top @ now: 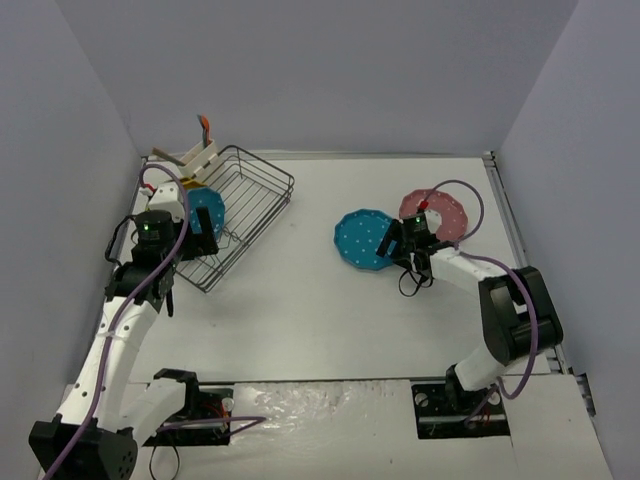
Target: Load the plates into the dish rack
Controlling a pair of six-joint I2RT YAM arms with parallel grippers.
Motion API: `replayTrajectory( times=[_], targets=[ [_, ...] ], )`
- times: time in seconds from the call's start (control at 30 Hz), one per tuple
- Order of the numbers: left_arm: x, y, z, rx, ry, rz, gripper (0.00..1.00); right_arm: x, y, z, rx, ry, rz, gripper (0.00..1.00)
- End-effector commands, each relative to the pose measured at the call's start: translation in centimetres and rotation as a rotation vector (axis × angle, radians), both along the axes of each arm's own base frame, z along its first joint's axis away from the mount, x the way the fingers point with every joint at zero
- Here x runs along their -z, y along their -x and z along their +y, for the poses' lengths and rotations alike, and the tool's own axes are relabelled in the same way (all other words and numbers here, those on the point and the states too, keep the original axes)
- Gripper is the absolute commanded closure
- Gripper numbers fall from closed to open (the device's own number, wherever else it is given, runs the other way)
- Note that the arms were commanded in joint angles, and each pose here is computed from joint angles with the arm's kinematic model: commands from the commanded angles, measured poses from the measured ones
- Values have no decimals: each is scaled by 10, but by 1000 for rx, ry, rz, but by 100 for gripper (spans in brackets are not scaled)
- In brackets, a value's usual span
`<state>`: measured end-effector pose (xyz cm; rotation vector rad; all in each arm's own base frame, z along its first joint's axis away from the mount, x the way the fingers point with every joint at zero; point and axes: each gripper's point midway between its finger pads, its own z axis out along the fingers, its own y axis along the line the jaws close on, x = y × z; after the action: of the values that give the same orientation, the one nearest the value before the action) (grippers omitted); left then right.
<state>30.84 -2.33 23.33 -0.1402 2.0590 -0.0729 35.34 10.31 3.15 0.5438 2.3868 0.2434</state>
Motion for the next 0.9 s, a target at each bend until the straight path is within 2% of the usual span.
replayTrajectory(
  times=[0.0,0.23,0.37,0.53,0.67,0.87],
  targets=[
    [-31,-1,-8,-35,130,-103,3,-6,-22,-4,91,24,-43,22],
    [-23,6,-44,61,293,-49,3,10,-21,-8,129,39,-10,39],
    [-21,10,-68,100,324,-27,3,18,-19,-9,138,39,3,52],
    [-12,13,-104,146,370,17,3,25,-16,-7,134,28,16,75],
    [-5,11,-130,176,405,34,3,29,-14,-9,130,7,23,98],
    [8,12,-173,232,445,81,3,15,-12,7,76,-119,-8,100]
  ],
)
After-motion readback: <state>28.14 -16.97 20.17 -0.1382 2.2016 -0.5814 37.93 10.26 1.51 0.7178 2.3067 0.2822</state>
